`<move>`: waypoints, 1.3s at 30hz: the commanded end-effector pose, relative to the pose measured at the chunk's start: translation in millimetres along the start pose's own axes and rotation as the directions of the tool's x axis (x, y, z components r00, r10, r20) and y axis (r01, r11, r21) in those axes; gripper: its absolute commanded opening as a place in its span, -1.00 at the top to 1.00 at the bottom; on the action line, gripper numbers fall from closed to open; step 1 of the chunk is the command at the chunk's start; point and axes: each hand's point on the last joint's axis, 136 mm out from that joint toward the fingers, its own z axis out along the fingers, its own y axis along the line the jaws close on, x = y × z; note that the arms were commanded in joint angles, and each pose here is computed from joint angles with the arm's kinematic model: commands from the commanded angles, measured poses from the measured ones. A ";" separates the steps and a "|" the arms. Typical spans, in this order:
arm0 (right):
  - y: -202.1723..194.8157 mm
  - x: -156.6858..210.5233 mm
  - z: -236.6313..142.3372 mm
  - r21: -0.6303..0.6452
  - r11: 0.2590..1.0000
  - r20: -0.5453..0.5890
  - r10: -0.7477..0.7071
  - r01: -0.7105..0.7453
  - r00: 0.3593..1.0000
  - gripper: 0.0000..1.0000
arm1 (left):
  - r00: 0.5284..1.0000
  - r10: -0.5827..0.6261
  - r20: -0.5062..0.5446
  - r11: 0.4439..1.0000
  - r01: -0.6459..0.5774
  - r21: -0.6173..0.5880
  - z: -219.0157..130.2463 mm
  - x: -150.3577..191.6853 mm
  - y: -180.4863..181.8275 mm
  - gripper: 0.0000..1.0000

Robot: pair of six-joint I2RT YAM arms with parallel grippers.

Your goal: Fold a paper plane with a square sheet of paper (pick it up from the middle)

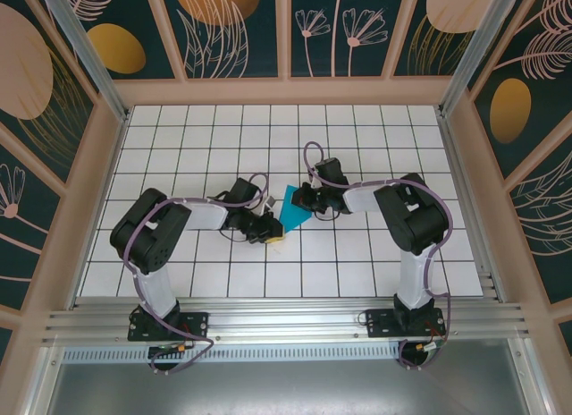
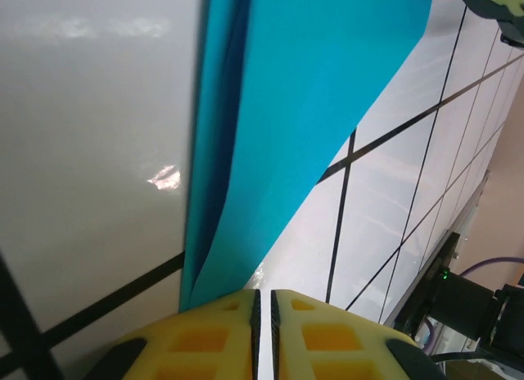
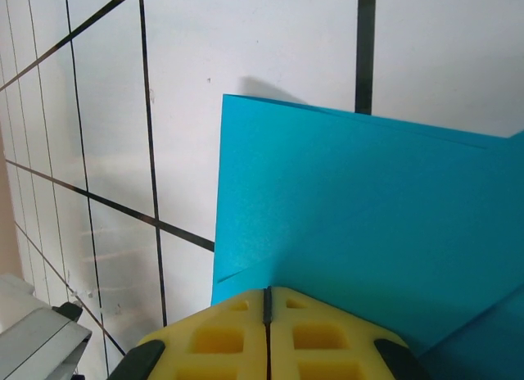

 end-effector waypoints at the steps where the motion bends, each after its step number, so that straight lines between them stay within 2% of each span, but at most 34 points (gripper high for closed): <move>1: -62.1 29.5 9.6 0.222 0.973 -0.052 0.076 -0.063 0.996 0.83 | 0.998 -0.053 -0.015 0.994 0.052 -0.098 7.3 11.4 34.6 0.69; 4: -61.6 29.6 9.3 0.222 0.973 -0.055 0.073 -0.059 0.996 0.83 | 0.997 -0.071 -0.023 0.995 0.069 -0.074 5.6 17.2 31.9 0.74; 7: -62.0 29.6 8.0 0.227 0.972 -0.054 0.070 -0.056 0.996 0.83 | 1.000 -0.019 -0.004 1.000 0.019 0.015 -4.5 13.5 4.9 0.71; 11: -60.8 28.6 7.5 0.226 0.973 -0.052 0.068 -0.055 0.996 0.82 | 0.998 0.049 0.050 0.995 -0.052 0.080 -15.9 -8.2 -32.3 0.69; 14: -61.3 29.0 7.6 0.225 0.973 -0.050 0.070 -0.057 0.996 0.82 | 0.994 0.056 0.092 0.996 -0.063 0.070 -15.5 -27.3 -40.0 0.69; 18: -61.5 29.5 7.8 0.225 0.973 -0.050 0.072 -0.059 0.996 0.82 | 0.993 0.023 0.117 1.000 -0.021 -0.019 -5.2 -42.3 -21.0 0.70; 20: -62.4 30.8 7.5 0.228 0.972 -0.051 0.073 -0.060 0.996 0.82 | 0.994 0.008 0.109 1.000 -0.006 -0.026 -0.7 -40.5 -12.9 0.69; 25: -63.8 31.8 7.1 0.233 0.971 -0.050 0.075 -0.061 0.996 0.82 | 0.999 -0.020 0.038 0.999 0.021 -0.028 8.4 -20.3 4.2 0.68; 30: -67.1 33.0 7.7 0.240 0.968 -0.048 0.085 -0.071 0.995 0.81 | 0.999 -0.034 -0.034 0.996 0.031 -0.089 8.7 5.4 27.7 0.68; 35: -68.3 33.8 7.9 0.244 0.967 -0.050 0.086 -0.071 0.995 0.81 | 0.997 -0.052 -0.055 0.989 0.044 -0.141 2.6 24.8 43.9 0.69; 39: -67.4 33.5 8.0 0.243 0.967 -0.050 0.085 -0.070 0.995 0.81 | 0.996 -0.073 -0.057 0.989 0.065 -0.133 -1.7 37.3 48.2 0.69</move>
